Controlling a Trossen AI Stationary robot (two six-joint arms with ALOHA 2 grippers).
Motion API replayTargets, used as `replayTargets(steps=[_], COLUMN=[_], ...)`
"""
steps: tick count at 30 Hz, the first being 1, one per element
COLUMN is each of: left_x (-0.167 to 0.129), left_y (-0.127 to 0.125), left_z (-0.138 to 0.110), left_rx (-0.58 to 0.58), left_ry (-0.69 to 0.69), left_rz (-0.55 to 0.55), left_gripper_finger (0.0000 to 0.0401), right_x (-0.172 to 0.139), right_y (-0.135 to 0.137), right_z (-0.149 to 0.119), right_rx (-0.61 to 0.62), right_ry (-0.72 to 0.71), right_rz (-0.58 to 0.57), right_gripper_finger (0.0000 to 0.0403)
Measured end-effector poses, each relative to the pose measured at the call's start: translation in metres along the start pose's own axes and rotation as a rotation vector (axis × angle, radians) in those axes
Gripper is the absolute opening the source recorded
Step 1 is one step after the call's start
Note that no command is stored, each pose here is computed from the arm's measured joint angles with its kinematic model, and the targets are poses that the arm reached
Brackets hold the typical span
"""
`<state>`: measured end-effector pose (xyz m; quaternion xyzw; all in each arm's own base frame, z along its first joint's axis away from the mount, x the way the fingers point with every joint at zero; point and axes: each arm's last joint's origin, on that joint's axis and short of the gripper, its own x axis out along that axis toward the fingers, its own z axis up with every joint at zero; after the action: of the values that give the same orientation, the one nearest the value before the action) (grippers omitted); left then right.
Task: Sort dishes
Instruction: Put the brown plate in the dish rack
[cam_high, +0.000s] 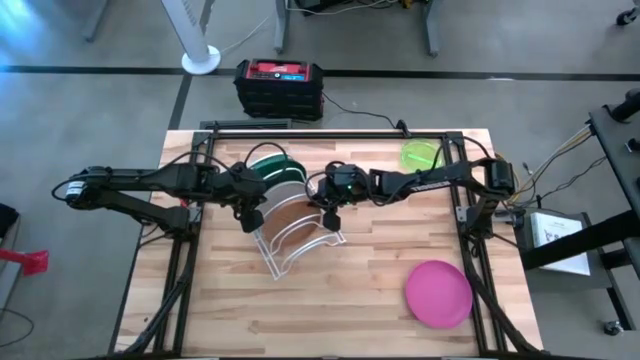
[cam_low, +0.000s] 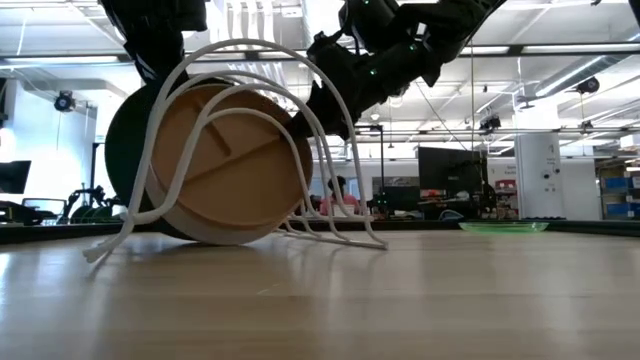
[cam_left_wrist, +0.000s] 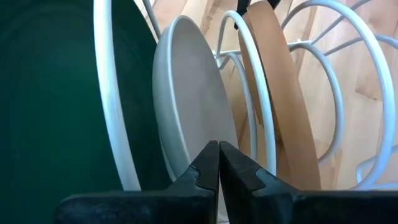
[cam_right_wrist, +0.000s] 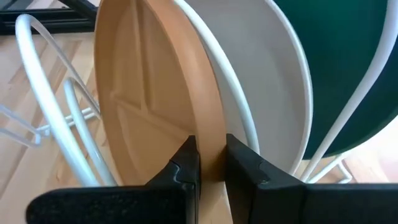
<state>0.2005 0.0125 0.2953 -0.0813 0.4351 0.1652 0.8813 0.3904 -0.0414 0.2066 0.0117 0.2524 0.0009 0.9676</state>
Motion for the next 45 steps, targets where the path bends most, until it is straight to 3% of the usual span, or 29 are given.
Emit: replayTargets(steps=[21,30,38,45], left_x=[-0.033,-0.06,-0.067,-0.069], left_y=[-0.002,-0.005,-0.027,-0.055], left_z=[0.026,0.042,0.032,0.018], left_rx=[0.057,0.064,0.12,0.114], left_ry=[-0.126,-0.21,-0.186,-0.17], left_rz=[-0.035,-0.071,-0.145,-0.13], left_gripper_finger=[0.0,0.0,0.0,0.0], right_x=[-0.052,-0.108,-0.152,-0.155], right_y=[0.003,0.006,0.027,0.042], right_z=[0.041,0.066,0.064,0.049], right_rx=[-0.101,-0.161,-0.194,-0.2], right_ry=[-0.138,-0.226,-0.316,-0.305], right_rz=[-0.048,-0.156,-0.114,-0.068], right_gripper_finger=[0.0033,0.0033,0.0032,0.0032])
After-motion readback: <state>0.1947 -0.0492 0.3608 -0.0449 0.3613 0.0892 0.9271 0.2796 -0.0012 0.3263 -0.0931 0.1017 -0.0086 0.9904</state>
